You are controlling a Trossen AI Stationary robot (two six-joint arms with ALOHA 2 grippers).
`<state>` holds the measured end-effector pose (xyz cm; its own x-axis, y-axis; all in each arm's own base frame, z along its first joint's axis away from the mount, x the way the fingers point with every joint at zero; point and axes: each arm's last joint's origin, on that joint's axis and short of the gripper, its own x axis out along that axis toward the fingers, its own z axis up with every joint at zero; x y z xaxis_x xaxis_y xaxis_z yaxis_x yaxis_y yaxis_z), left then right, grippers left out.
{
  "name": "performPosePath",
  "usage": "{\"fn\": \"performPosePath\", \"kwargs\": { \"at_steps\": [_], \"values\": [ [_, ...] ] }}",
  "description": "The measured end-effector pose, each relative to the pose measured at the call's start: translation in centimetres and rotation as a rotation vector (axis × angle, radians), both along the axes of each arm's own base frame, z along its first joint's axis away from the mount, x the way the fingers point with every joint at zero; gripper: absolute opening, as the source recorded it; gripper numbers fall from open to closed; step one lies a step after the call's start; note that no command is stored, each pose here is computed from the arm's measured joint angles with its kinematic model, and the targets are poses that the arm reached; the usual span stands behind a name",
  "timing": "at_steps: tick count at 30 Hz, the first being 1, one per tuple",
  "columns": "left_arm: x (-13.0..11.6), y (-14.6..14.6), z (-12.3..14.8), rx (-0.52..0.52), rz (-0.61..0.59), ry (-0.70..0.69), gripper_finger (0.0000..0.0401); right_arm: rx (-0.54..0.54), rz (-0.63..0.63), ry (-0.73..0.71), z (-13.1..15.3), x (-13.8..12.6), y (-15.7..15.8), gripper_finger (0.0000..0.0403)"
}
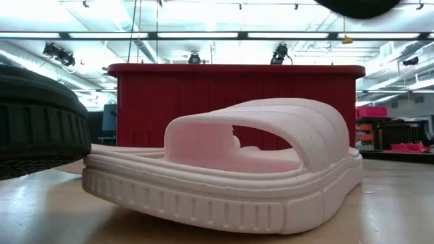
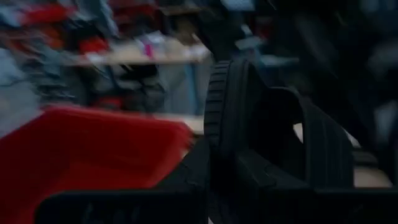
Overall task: Pick and place slides into bin
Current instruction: Put the bottom right black slide into the red bin
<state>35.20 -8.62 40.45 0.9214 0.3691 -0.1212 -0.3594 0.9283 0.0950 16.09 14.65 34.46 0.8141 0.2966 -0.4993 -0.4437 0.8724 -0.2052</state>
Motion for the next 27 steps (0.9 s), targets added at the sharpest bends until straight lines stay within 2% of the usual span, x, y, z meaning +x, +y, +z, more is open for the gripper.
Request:
{"fn": "performPosePath", "kwargs": {
  "at_steps": [6,9,12,17,23,27],
  "values": [
    [-3.4,5.7,4.2,0.066,0.159,-0.078,0.0042,-0.083,-0.037,0.035,-1.8,1.0,1.9,0.0004],
    [-4.6,8.9,5.2,0.049,0.255,-0.107,0.0042,-0.123,-0.063,0.054,-2.8,1.8,2.6,0.0003],
    [-4.8,12.2,5.0,0.001,0.334,-0.111,0.0042,-0.165,-0.099,0.061,-3.7,2.4,3.0,0.0004],
    [-3.4,17.9,2.8,-0.142,0.25,-0.092,0.0042,-0.202,-0.147,0.054,-4.4,2.9,3.4,0.0004],
    [-0.9,24.5,-2.7,-0.334,0.309,0.025,0.0042,-0.113,-0.207,0.071,-4.4,3.1,3.5,0.0004],
    [-0.2,28.1,-6.0,-0.425,0.355,0.072,0.0042,-0.114,-0.207,0.072,-4.5,3.1,3.5,0.0007]
  ]
}}
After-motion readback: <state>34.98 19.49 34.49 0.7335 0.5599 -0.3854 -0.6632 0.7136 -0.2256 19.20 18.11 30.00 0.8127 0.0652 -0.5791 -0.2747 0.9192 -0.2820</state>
